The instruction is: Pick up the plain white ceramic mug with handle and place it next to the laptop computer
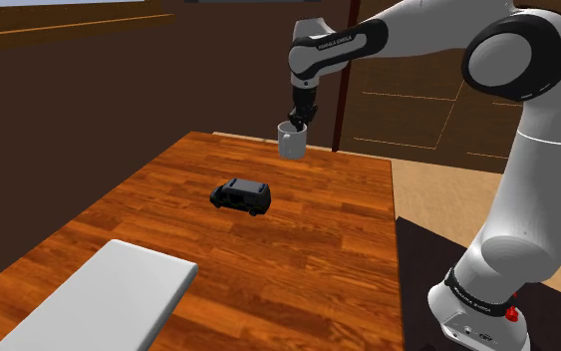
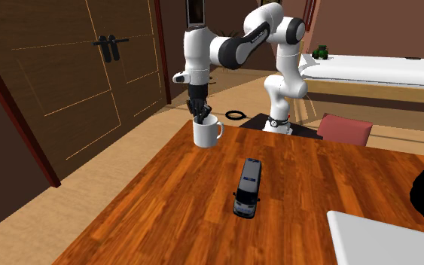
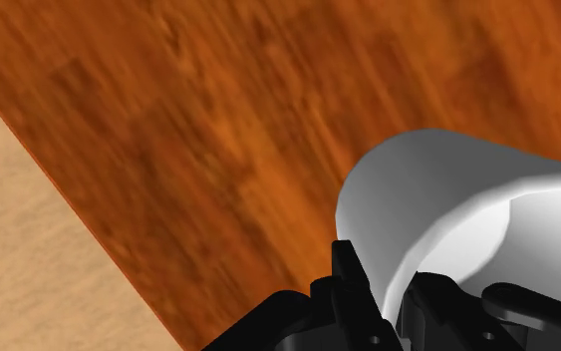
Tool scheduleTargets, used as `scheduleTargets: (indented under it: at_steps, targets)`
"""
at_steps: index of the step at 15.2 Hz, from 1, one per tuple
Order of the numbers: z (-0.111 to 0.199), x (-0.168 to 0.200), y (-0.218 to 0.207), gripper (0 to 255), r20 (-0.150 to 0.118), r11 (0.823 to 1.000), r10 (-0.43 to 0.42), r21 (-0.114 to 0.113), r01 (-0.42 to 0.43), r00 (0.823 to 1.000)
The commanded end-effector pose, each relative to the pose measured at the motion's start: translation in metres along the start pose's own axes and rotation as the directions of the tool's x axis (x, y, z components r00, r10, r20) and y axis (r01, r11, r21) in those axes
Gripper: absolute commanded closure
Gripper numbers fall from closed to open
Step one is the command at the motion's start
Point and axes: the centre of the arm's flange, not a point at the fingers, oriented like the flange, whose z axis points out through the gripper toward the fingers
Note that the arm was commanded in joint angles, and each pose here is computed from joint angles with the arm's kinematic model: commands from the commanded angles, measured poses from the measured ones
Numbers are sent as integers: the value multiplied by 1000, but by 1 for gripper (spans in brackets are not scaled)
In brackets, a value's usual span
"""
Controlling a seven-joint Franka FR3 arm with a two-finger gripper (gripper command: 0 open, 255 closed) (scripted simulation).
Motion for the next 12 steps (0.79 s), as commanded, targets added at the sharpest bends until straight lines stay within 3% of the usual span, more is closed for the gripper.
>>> scheduleTargets:
  at_steps: [1,10,12]
  targets:
    - [-10,1,1,255,0,1000,0,0,0,1000]
    - [-56,2,0,255,0,1000,0,0,0,1000]
    - [-56,-10,-23,255,0,1000,0,0,0,1000]
